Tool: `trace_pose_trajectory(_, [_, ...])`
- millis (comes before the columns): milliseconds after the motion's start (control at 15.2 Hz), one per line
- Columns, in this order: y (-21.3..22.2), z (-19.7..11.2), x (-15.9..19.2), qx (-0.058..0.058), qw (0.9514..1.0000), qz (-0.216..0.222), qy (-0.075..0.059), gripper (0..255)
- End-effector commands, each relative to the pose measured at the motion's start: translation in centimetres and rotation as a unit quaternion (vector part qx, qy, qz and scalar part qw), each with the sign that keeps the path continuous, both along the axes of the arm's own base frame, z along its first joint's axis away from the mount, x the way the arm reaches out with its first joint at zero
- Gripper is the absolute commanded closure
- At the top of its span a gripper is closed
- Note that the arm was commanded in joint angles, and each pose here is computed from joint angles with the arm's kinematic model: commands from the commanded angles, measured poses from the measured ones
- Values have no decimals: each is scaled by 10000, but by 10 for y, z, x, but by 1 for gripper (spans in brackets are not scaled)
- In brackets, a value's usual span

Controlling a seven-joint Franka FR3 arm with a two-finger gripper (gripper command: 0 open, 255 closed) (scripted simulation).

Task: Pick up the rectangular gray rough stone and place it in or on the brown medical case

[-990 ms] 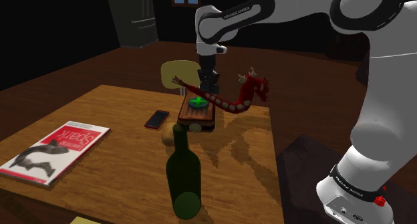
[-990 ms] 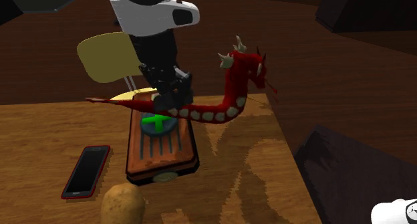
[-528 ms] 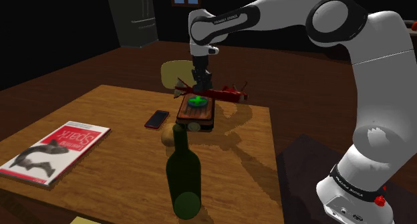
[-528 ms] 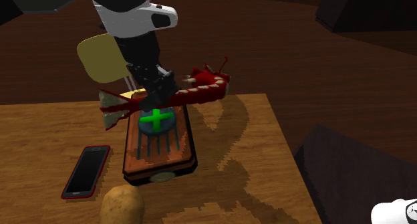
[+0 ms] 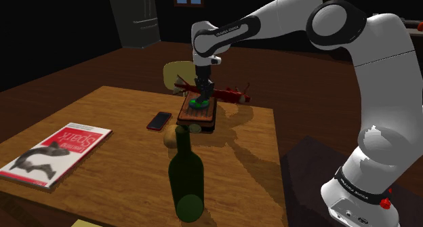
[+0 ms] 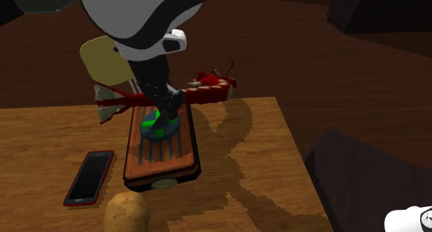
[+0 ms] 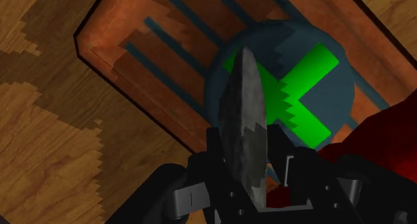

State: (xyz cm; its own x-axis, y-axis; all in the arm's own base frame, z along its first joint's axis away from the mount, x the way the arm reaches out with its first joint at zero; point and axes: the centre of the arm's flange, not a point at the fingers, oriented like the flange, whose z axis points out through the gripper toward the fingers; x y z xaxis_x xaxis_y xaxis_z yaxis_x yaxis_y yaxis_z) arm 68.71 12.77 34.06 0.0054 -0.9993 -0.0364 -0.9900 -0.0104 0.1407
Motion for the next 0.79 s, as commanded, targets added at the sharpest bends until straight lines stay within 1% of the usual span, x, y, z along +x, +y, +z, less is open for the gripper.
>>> trace_pose_trajectory(0, [-2, -10, 0, -13, 10000, -17, 26, 255])
trace_pose_trajectory(396, [-2, -10, 0, -13, 10000, -17, 26, 255])
trace_pose_trajectory(462, [-2, -10, 0, -13, 10000, -17, 26, 0])
trace_pose_trajectory(726, [-2, -10, 0, -13, 10000, -17, 26, 0])
